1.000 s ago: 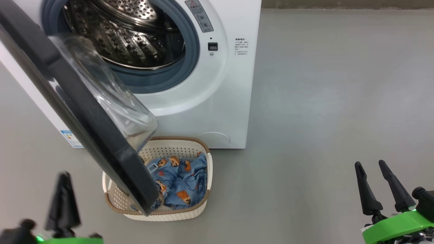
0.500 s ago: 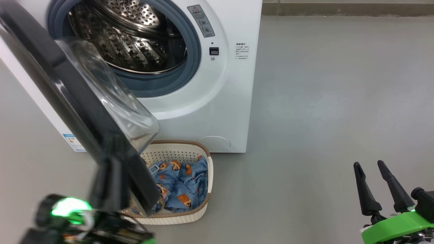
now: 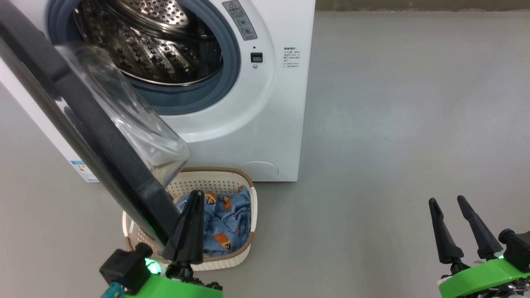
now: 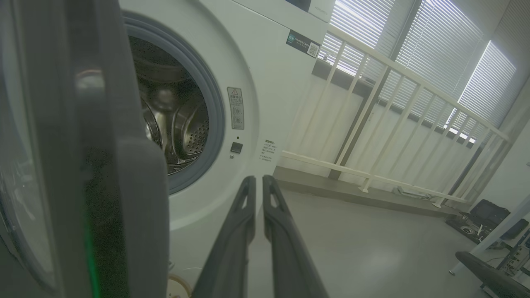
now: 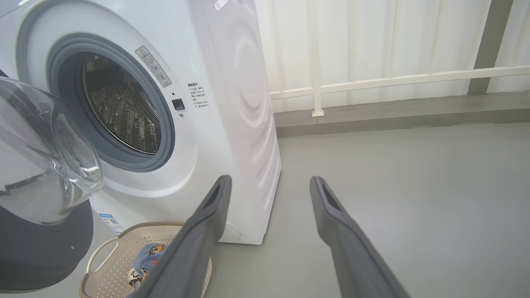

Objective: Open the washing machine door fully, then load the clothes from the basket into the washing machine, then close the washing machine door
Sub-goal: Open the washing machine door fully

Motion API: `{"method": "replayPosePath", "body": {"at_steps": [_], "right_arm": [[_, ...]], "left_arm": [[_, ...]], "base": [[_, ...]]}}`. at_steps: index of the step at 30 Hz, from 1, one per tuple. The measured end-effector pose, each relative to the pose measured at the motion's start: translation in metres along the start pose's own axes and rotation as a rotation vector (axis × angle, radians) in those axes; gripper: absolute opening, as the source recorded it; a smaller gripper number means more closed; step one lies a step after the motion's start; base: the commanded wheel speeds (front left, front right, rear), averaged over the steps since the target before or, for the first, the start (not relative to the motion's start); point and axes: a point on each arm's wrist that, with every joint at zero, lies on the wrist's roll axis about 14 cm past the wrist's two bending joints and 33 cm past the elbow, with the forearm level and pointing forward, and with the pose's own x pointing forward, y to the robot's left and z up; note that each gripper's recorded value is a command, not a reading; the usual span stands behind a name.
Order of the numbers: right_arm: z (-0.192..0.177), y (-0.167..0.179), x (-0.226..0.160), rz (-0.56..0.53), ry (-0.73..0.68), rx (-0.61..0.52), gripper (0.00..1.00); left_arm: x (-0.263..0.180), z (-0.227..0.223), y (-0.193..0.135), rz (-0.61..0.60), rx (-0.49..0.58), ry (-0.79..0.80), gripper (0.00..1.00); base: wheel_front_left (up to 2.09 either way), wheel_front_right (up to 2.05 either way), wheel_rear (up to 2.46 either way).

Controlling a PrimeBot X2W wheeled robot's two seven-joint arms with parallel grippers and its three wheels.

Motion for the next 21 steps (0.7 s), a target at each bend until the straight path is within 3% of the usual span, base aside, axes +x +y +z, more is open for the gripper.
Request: {"method": "replayPosePath", "body": {"at_steps": [7,21], "right_arm": [[-0.004,0.001,0.002,0.003,0.01,0.001,0.89],[-0.006,0.007,0.008,0.026,0.015,-0.002,0.84]], "left_arm": [[0.005,-0.026,0.026,0.069,-0.015,0.076,0.0],[0.004,-0.019,0.046,0.132,-0.021,0.055,0.0]], "base": [[0.0,0.0,0.0],[0.0,0.0,0.0]]}}
